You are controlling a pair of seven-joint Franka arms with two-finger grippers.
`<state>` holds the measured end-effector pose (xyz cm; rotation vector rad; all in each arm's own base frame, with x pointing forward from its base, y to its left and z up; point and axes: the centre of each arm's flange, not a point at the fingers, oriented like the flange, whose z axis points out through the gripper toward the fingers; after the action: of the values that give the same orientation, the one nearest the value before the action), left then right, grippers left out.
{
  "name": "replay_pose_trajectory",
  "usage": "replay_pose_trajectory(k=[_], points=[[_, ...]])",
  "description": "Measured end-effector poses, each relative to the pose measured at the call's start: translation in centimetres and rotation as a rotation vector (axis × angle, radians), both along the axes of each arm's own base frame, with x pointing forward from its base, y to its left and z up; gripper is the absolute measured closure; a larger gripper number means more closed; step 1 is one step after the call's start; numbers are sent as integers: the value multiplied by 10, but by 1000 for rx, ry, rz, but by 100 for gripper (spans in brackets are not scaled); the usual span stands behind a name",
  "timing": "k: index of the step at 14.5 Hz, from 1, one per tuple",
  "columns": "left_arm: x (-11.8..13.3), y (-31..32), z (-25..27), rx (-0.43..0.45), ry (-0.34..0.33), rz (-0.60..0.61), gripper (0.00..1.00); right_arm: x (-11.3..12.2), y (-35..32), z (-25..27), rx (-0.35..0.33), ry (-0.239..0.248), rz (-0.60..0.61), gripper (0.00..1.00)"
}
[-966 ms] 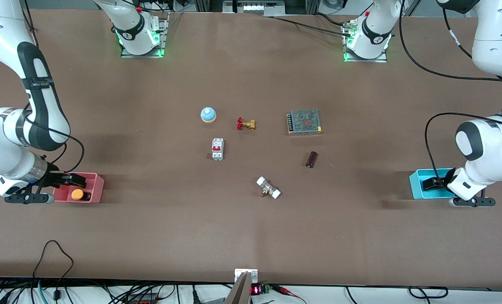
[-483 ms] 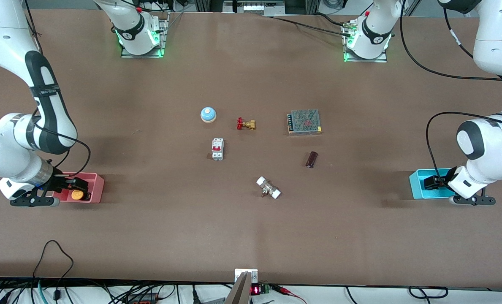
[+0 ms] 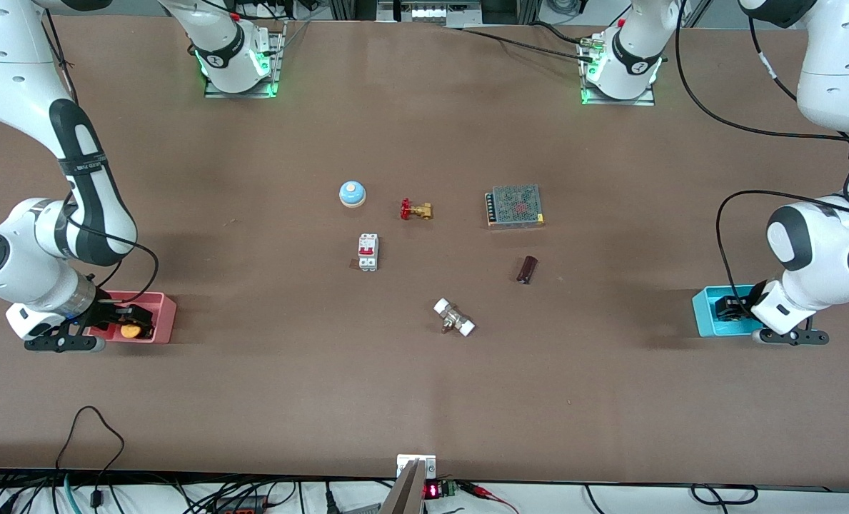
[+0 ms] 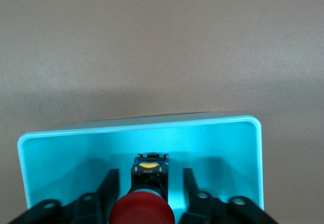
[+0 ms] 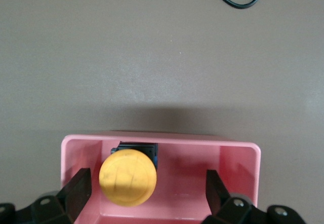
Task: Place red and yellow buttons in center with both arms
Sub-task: 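Lift the red button with the left gripper while the right gripper lifts yellow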
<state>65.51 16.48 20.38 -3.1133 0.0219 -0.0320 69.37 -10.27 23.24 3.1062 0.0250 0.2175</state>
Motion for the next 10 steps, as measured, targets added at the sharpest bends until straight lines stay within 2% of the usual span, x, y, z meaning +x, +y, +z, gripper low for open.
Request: replay_pose_trajectory(k=[2, 3, 4, 5, 6, 7, 9, 10], points=[[1, 0, 0, 1, -4, 0, 65, 0, 0, 0, 0, 0, 0, 2], [1, 0, 1, 1, -6, 0, 65, 0, 0, 0, 0, 0, 0, 2], [2, 1, 3, 3, -11, 0, 65, 0, 0, 0, 0, 0, 1, 12], [4, 2, 7, 5, -18, 1, 65, 0, 0, 0, 0, 0, 1, 12], [7, 3, 13, 6, -25, 1, 65, 0, 0, 0, 0, 0, 1, 16], [10, 4, 23, 6, -24, 2, 65, 0, 0, 0, 0, 1, 1, 29], [15, 4, 51, 2, -3, 2, 65, 0, 0, -1, 0, 1, 1, 32], [18, 2, 69, -3, 11, -2, 65, 0, 0, -1, 0, 1, 1, 42]])
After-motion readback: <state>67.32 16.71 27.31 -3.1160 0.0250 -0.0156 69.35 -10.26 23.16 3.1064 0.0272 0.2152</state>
